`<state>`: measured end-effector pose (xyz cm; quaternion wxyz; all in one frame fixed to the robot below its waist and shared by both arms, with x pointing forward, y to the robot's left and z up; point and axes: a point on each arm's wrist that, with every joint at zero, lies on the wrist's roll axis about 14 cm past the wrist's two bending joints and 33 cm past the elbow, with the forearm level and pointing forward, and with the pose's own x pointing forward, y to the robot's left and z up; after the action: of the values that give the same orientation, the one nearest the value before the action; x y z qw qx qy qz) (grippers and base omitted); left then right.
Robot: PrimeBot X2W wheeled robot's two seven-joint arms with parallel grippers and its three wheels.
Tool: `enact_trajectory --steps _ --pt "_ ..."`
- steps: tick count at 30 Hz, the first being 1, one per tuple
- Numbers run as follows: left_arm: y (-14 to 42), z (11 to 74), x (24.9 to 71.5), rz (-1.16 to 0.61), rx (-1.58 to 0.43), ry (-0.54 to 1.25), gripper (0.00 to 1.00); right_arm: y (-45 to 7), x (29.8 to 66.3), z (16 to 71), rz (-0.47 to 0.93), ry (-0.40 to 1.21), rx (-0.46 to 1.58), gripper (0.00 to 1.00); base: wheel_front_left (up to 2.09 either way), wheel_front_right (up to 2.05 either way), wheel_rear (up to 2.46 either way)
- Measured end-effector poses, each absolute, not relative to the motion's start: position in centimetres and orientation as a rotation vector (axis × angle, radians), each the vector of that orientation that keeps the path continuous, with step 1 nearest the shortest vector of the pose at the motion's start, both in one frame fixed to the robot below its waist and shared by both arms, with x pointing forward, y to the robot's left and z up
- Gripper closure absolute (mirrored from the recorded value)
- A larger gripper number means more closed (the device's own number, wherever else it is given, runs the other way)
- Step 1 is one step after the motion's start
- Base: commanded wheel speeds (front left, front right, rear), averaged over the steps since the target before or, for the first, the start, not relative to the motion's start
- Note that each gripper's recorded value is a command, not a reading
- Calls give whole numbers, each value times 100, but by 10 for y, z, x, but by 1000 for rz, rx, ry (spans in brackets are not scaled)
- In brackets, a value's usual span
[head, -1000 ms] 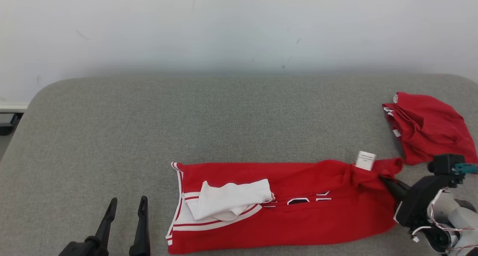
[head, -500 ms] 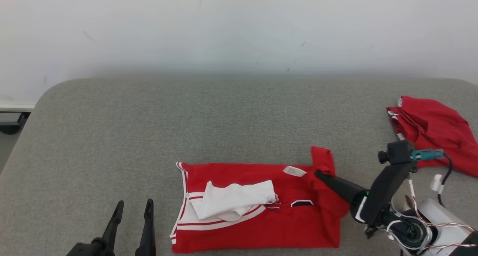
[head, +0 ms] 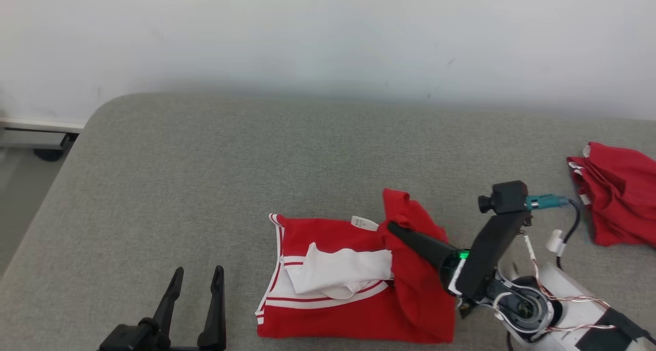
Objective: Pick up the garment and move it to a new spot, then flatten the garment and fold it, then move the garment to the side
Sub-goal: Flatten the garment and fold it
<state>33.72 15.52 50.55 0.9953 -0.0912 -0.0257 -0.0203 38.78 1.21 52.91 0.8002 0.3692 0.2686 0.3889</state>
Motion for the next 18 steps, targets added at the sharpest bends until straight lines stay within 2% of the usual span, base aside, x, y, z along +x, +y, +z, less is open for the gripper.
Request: enact_trajectory --steps 11,18 --pt "162 508 336 -4 -199 -61 0 74 384 532 915 646 801 100 0 0 0" --pt "171 505 334 23 -196 -55 0 98 385 515 894 716 771 100 0 0 0"
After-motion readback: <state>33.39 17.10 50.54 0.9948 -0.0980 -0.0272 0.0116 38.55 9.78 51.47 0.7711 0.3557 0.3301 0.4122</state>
